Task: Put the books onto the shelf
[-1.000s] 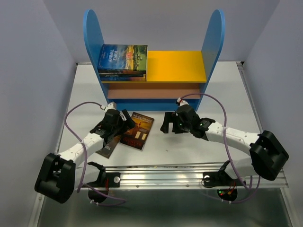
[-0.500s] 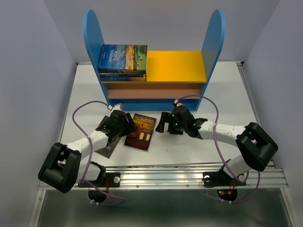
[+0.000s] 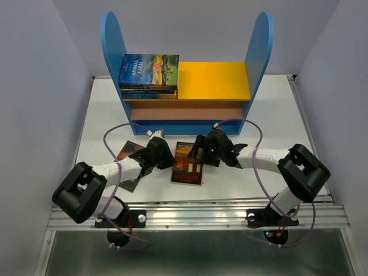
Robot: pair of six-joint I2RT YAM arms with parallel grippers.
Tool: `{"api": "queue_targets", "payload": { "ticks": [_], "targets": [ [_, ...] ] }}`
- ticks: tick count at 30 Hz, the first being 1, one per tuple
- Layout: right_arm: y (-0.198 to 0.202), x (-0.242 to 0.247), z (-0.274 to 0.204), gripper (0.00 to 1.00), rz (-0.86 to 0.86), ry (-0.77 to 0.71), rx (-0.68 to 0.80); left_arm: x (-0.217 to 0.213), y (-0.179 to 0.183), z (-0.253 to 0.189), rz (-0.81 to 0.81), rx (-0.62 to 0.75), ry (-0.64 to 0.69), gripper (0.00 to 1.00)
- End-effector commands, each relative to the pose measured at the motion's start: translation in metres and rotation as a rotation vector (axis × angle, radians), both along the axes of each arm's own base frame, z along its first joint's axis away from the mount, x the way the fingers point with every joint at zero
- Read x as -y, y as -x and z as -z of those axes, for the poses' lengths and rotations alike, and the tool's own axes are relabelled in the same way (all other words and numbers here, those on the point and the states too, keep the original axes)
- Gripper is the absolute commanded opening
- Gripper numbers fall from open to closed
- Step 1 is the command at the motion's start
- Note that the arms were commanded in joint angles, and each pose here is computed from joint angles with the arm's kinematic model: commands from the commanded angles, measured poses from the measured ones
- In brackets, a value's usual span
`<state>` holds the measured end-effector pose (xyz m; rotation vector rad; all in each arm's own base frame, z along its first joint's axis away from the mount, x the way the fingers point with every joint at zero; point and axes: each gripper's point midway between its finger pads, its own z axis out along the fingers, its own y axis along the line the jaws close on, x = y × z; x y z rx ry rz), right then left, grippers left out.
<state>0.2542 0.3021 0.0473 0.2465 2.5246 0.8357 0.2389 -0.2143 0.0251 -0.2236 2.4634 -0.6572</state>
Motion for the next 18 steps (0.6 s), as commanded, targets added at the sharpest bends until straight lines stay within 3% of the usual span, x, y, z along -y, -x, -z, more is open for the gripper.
{"api": "queue_targets", "payload": {
  "ticks": [1, 6, 11, 14, 18],
  "targets": [
    [0.006, 0.002, 0.017, 1.0, 0.078, 0.008, -0.091, 0.001, 0.007, 0.009, -0.014, -0.053, -0.023, 0.24],
    [0.01, -0.002, 0.01, 1.0, 0.067, -0.034, -0.097, 0.005, 0.006, 0.016, -0.021, -0.06, -0.043, 0.21],
    [0.003, -0.022, -0.06, 0.97, -0.003, -0.234, 0.072, 0.008, 0.008, 0.029, -0.024, -0.103, -0.057, 0.15],
    [0.0, -0.024, -0.101, 0.9, -0.012, -0.333, 0.178, 0.011, 0.007, 0.033, -0.023, -0.116, -0.058, 0.11],
    [0.002, -0.018, -0.128, 0.87, -0.002, -0.397, 0.249, 0.016, 0.006, 0.034, -0.017, -0.115, -0.055, 0.1]
  ]
}}
